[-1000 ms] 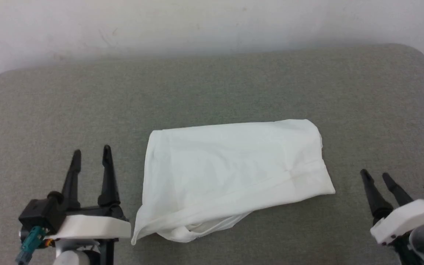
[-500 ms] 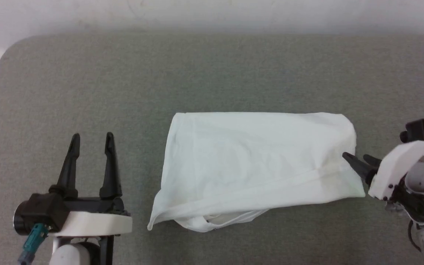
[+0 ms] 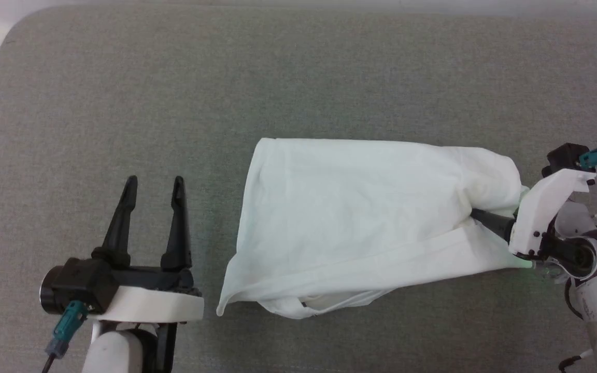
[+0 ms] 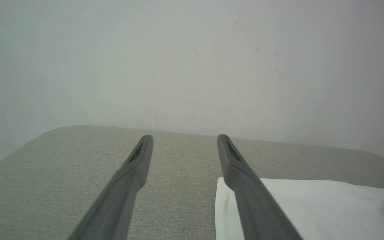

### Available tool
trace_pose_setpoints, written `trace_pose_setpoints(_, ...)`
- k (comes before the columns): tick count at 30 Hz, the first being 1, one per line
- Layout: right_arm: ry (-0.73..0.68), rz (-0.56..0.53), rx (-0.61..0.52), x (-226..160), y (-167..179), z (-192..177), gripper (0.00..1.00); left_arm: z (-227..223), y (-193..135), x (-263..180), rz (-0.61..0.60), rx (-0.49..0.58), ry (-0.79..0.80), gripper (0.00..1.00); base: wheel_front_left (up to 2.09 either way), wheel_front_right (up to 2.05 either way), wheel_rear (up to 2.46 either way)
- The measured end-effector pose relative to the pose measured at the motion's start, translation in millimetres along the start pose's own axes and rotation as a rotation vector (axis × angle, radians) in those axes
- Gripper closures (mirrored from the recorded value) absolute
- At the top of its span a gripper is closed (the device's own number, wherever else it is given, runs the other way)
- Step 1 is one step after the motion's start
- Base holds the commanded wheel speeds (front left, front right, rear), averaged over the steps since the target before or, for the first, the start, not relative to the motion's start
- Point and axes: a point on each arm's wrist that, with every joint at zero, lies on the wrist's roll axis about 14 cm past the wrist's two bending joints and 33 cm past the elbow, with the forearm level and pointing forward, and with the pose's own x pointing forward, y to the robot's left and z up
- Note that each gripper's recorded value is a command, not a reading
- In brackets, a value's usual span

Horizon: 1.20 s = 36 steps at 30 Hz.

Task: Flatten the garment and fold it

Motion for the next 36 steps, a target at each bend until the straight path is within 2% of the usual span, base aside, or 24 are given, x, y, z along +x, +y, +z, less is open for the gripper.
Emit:
trace_pose_setpoints(1,0.007,0.002,0.002,0,1,0,1.0,-1,-1,0,-0.002,-0.001,0.002,0.0,0.0,0.0,0.0)
trace_pose_setpoints(7,-0.028,0.035,-0.027,-5,15,3,1.0,3,-3,-1,-0.009,0.002,-0.006,0.0,0.0,0.0,0.0)
trace_pose_setpoints(11,-0.127,0.056,-0.086,-16,27,8,1.0,9,-6,-4,-0.015,-0.001,-0.021,0.0,0.0,0.0,0.0)
trace_pose_setpoints(14,-0.196,0.046,-0.113,-32,23,13,1.0,13,-8,-9,-0.018,-0.005,-0.027,0.0,0.0,0.0,0.0)
trace_pose_setpoints(19,-0.283,-0.005,-0.103,-66,-4,19,1.0,11,-13,-20,-0.028,-0.012,-0.014,0.0,0.0,0.0,0.0)
trace_pose_setpoints(27,-0.356,-0.188,0.022,-122,-86,4,1.0,15,-34,-20,-0.088,-0.03,-0.024,0.0,0.0,0.0,0.0)
trace_pose_setpoints(30,-0.388,-0.233,0.04,-138,-103,5,1.0,16,-38,-20,-0.1,-0.033,-0.029,0.0,0.0,0.0,0.0)
trace_pose_setpoints(33,-0.4,-0.218,0.028,-141,-94,9,1.0,15,-41,-21,-0.108,-0.035,-0.024,0.0,0.0,0.0,0.0)
trace_pose_setpoints(36,-0.398,-0.145,0.003,-134,-63,11,1.0,12,-42,-24,-0.111,-0.037,-0.014,0.0,0.0,0.0,0.0)
